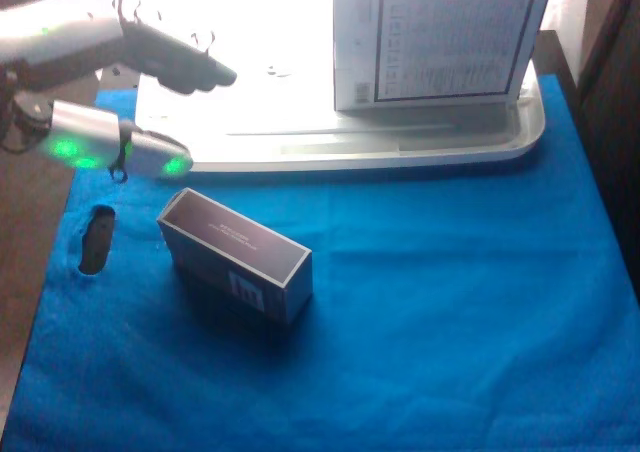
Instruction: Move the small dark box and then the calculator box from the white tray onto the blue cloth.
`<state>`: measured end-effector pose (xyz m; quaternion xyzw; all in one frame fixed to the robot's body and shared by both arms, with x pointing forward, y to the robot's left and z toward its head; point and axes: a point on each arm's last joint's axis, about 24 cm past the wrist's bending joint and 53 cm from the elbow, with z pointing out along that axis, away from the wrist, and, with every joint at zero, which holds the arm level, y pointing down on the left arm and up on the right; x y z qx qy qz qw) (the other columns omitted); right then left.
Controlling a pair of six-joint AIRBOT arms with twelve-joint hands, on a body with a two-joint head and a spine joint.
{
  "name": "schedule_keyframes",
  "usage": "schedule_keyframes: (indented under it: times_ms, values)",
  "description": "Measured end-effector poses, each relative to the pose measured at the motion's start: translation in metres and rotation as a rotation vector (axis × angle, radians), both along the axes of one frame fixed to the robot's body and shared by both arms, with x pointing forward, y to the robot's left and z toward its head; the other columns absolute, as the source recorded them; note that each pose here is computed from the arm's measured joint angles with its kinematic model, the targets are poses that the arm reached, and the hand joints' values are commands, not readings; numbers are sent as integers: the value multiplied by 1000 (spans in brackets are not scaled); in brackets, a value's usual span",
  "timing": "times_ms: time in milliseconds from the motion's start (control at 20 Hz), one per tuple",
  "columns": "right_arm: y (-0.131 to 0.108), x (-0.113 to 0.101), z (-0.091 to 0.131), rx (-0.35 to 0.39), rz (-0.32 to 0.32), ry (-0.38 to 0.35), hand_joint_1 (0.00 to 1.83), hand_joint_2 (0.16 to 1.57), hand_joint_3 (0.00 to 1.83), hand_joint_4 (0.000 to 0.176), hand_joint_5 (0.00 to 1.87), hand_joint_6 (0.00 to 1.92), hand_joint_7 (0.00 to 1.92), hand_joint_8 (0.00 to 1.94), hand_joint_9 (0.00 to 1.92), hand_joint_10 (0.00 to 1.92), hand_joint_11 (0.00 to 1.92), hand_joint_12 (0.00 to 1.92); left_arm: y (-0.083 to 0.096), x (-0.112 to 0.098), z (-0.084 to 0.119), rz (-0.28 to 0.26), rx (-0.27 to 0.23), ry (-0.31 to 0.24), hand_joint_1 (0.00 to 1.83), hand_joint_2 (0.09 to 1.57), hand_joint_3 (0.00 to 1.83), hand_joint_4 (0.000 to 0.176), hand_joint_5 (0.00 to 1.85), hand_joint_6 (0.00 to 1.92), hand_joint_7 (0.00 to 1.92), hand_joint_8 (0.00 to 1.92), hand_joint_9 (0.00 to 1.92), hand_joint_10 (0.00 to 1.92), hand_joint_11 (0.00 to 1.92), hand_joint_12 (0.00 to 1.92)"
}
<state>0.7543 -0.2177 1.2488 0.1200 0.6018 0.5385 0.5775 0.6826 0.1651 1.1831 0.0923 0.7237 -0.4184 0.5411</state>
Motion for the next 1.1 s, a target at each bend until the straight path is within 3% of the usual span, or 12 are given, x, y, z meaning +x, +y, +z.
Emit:
schedule_keyframes:
  times_ms: [100,150,250,300,500,550,650,700,750,850,1000,1100]
  values:
    - [4,7,-4,4,-8,20,578,773,0,69,345,0,592,8,399,1,279,15,7,8,11,28,-22,-27,678,1012,0,0,547,0,619,0,651,0,198,1203]
    - [4,13,-9,13,-10,39,609,768,0,52,337,1,575,5,406,7,373,56,13,13,17,53,-37,-38,703,1001,0,0,544,0,618,0,640,0,167,1194]
    - [4,22,-20,10,-22,76,648,770,0,52,352,7,550,0,434,16,436,89,19,18,22,73,-57,-44,710,984,0,0,523,0,596,0,615,0,140,1139]
    - [3,27,-24,-5,-35,96,654,720,4,81,367,4,533,0,452,7,461,136,19,18,25,72,-64,-51,692,970,0,4,505,0,570,0,584,0,112,1085]
    - [4,34,-33,-24,-54,130,682,659,2,85,338,1,460,0,412,5,48,830,6,18,37,42,-105,-80,608,896,0,90,332,0,290,0,332,0,29,731]
    - [3,38,-41,-34,-68,153,687,646,0,62,327,1,466,2,425,9,9,1000,5,17,41,37,-117,-88,598,896,0,98,316,0,268,0,320,0,32,716]
    - [1,42,-49,-44,-83,180,669,638,0,92,270,0,431,0,420,4,0,1108,5,16,47,34,-141,-97,570,945,4,94,228,0,221,0,270,0,2,608]
    - [1,44,-52,-47,-88,189,675,664,4,60,249,0,456,7,430,6,0,1122,5,16,49,34,-152,-101,567,950,2,87,212,0,224,1,278,2,0,626]
    - [1,46,-56,-53,-95,201,678,661,1,58,252,0,489,5,461,8,1,1153,5,16,51,34,-157,-106,548,954,2,71,181,0,214,0,268,0,0,613]
    - [0,48,-59,-60,-101,209,705,659,0,38,267,0,486,1,492,4,139,991,5,16,54,31,-163,-117,583,947,0,85,170,4,164,0,205,0,0,470]
    - [1,51,-62,-58,-108,216,726,683,0,18,269,0,457,1,493,1,224,844,4,16,63,29,-183,-139,593,912,0,93,175,1,163,2,177,0,0,460]
    - [6,52,-65,-57,-101,220,721,695,0,31,289,0,450,0,487,1,210,879,3,15,66,24,-199,-145,545,897,0,91,149,0,170,0,186,2,0,472]
